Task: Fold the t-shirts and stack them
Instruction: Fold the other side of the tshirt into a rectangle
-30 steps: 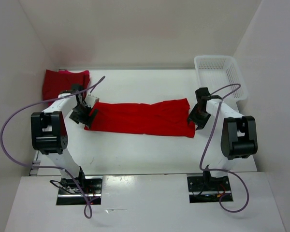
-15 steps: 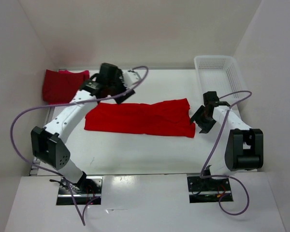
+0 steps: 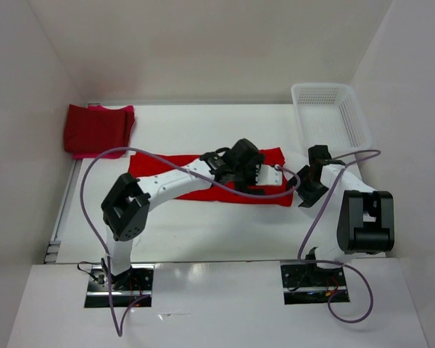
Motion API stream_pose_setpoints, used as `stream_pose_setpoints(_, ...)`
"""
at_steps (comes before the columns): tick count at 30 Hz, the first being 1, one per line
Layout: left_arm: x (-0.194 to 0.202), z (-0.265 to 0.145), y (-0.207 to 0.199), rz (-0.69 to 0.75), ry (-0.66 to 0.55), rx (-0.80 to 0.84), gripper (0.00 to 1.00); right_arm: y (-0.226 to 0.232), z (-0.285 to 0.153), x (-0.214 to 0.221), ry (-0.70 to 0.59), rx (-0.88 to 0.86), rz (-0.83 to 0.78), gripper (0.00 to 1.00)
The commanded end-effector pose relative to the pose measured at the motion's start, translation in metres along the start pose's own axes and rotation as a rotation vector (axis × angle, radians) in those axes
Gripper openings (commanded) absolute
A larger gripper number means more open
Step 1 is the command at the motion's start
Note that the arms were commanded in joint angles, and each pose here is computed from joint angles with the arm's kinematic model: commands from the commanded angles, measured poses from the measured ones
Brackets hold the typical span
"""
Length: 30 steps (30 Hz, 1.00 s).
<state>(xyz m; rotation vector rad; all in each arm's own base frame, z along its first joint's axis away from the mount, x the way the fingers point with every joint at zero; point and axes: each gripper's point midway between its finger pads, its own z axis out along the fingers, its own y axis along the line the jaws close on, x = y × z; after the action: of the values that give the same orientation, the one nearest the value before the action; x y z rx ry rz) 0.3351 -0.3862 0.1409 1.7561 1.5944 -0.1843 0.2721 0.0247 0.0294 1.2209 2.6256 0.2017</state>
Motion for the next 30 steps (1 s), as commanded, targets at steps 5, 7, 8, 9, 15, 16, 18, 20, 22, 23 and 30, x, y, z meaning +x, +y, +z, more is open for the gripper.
stream_pose_setpoints(5, -0.034, 0.042, 0.025, 0.023, -0.133, -0.031, 0.88, -0.001, 0.015, -0.004, -0.009, -0.006, 0.035, 0.73)
stream_pose_setpoints(7, -0.035, 0.056, 0.028, 0.023, -0.136, -0.033, 0.86, -0.003, 0.018, -0.003, 0.0, 0.003, 0.025, 0.73)
stream_pose_setpoints(8, -0.036, 0.061, 0.029, 0.023, -0.136, -0.033, 0.84, -0.006, 0.02, -0.004, 0.004, 0.011, 0.025, 0.73)
stream_pose_setpoints(9, -0.037, 0.065, 0.028, 0.037, -0.141, -0.018, 0.83, -0.006, 0.02, -0.004, 0.004, 0.011, 0.025, 0.73)
stream_pose_setpoints(15, -0.028, 0.082, 0.005, 0.082, -0.125, 0.104, 0.69, -0.009, 0.02, -0.01, -0.007, 0.008, 0.027, 0.73)
stream_pose_setpoints(16, -0.024, 0.085, -0.001, 0.078, -0.121, 0.127, 0.69, -0.009, 0.02, -0.011, -0.003, 0.003, 0.036, 0.73)
stream_pose_setpoints(18, -0.02, 0.088, -0.013, 0.09, -0.122, 0.183, 0.69, -0.009, 0.02, -0.011, -0.003, 0.003, 0.036, 0.73)
stream_pose_setpoints(20, -0.025, 0.086, -0.016, 0.089, -0.14, 0.204, 0.69, -0.011, 0.02, -0.013, -0.005, 0.004, 0.045, 0.73)
stream_pose_setpoints(22, -0.025, 0.085, -0.02, 0.085, -0.142, 0.222, 0.69, -0.01, 0.02, -0.012, 0.001, -0.002, 0.035, 0.73)
stream_pose_setpoints(23, -0.021, 0.089, -0.022, 0.083, -0.135, 0.229, 0.71, -0.01, 0.02, -0.012, 0.002, -0.002, 0.035, 0.73)
stream_pose_setpoints(30, -0.032, 0.099, 0.003, 0.065, -0.146, 0.125, 0.67, -0.01, 0.021, -0.01, 0.015, -0.002, 0.027, 0.73)
